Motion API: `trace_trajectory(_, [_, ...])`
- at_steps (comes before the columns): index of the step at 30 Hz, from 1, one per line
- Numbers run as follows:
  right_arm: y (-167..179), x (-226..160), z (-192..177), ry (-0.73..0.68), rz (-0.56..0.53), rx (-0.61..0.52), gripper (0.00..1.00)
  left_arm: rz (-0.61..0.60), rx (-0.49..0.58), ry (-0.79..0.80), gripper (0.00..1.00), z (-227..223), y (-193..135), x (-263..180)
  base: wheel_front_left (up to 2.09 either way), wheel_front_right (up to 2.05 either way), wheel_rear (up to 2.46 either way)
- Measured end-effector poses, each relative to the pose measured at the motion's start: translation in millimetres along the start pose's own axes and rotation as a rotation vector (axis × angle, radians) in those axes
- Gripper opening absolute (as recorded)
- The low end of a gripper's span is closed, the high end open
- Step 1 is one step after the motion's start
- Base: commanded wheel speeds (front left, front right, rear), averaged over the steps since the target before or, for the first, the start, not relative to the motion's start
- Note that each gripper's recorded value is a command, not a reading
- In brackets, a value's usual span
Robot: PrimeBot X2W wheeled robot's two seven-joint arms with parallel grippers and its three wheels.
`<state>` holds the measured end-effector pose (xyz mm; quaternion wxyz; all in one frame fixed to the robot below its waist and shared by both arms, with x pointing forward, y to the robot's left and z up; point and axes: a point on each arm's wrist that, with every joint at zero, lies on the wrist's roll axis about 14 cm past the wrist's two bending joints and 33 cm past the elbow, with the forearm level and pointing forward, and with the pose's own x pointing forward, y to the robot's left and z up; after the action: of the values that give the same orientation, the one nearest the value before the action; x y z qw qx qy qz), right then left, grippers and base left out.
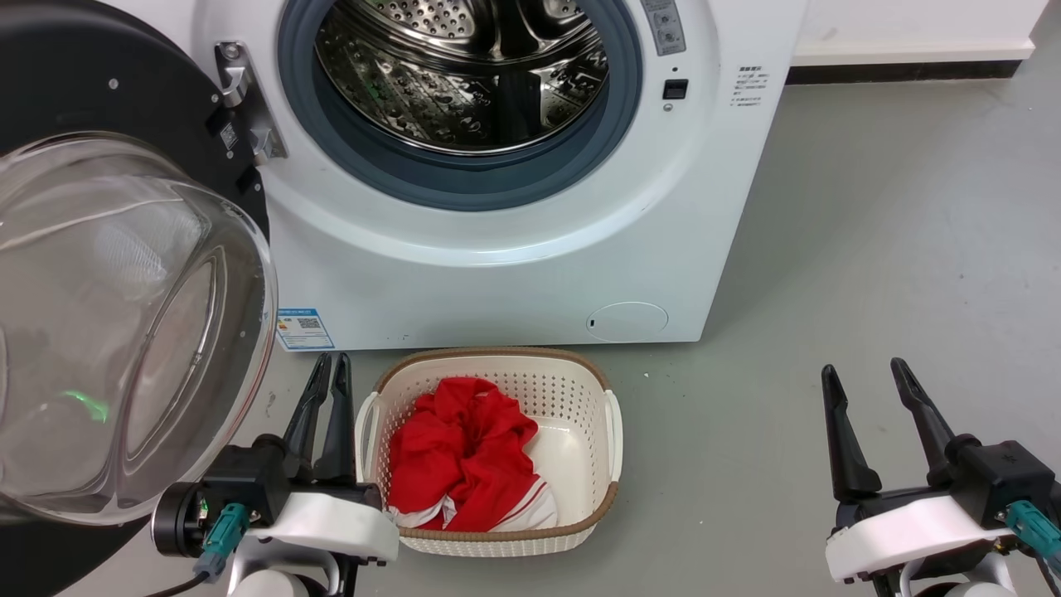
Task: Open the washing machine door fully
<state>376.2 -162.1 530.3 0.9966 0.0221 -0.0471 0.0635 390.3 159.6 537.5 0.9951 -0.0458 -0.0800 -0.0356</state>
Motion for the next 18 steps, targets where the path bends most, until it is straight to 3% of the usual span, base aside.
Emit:
trace_trajectory(2, [-1.7, -1.4, 1.0, -0.002, -0.006, -0.001, 1.00, -0.004, -0.001, 0.003, 1.00, -1.1, -2.2, -0.9, 0.00, 0.00, 0.00])
trace_trajectory(18, [1.9, -5.6, 3.9, -0.010, 0.000, 0.011, 1.00, 0.030, 0.018, 0.015, 1.00, -1.8, 2.1, -13.8, 0.00, 0.00, 0.00])
